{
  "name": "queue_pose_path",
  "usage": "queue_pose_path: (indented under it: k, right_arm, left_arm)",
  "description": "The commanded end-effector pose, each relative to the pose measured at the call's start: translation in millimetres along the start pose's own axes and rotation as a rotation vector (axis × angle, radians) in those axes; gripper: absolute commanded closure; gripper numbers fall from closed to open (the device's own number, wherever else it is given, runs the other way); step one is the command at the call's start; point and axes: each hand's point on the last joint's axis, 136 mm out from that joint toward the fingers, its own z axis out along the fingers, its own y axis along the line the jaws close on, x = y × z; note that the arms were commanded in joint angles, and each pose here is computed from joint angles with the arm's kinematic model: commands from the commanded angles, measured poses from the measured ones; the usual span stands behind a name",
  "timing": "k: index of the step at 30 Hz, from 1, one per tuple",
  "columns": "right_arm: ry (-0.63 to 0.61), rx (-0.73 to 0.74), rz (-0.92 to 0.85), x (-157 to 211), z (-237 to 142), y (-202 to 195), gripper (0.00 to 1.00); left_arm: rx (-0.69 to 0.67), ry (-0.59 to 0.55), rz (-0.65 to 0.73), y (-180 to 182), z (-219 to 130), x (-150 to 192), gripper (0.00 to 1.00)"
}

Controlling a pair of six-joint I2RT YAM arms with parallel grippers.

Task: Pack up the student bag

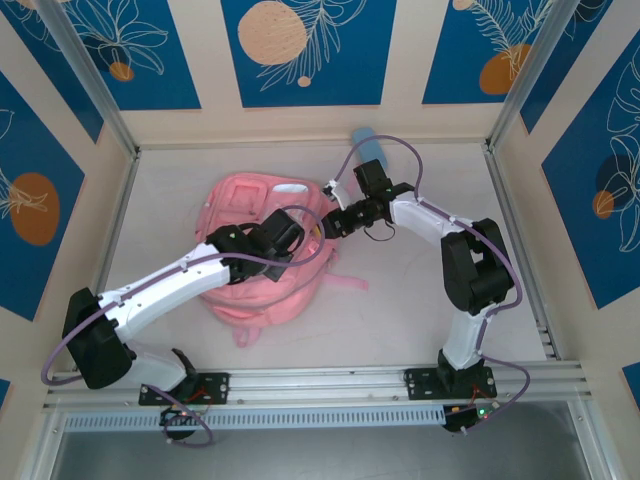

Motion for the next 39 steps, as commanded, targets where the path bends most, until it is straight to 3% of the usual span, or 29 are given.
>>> queue_pose_path:
  k: [1, 9, 15, 23, 26, 30, 39]
  right_arm:
    - [0.037, -0.007, 0.005, 7.3, 8.1, 2.6, 0.62]
    - [0.081, 0.049, -0.018, 14.6, 22.0, -12.3, 0.62]
    - [0.098, 0.135, -0.032, 17.4, 27.1, -32.0, 0.76]
    - [0.102, 0.142, -0.071, 11.8, 29.1, -27.3, 0.79]
    - [0.097, 0.180, -0.086, 10.2, 23.1, -26.7, 0.87]
    - [0.077, 0.230, -0.110, 7.4, 7.9, -22.9, 0.91]
    - [0.082, 0.269, -0.112, 6.3, -9.6, -17.8, 0.90]
  left_arm:
    - [-0.006, -0.105, -0.060, 10.3, -15.4, -20.7, 1.00]
    - [0.004, -0.111, -0.060, 9.2, -17.0, -22.0, 1.00]
    - [0.014, -0.108, -0.053, 7.7, -17.0, -20.5, 1.00]
    - [0.018, -0.103, -0.051, 6.4, -15.6, -19.5, 1.00]
    - [0.011, -0.098, -0.051, 7.6, -14.3, -17.9, 1.00]
    - [0.000, -0.088, -0.046, 8.6, -11.8, -14.6, 1.00]
    - [0.005, -0.095, -0.042, 7.8, -12.0, -16.5, 1.00]
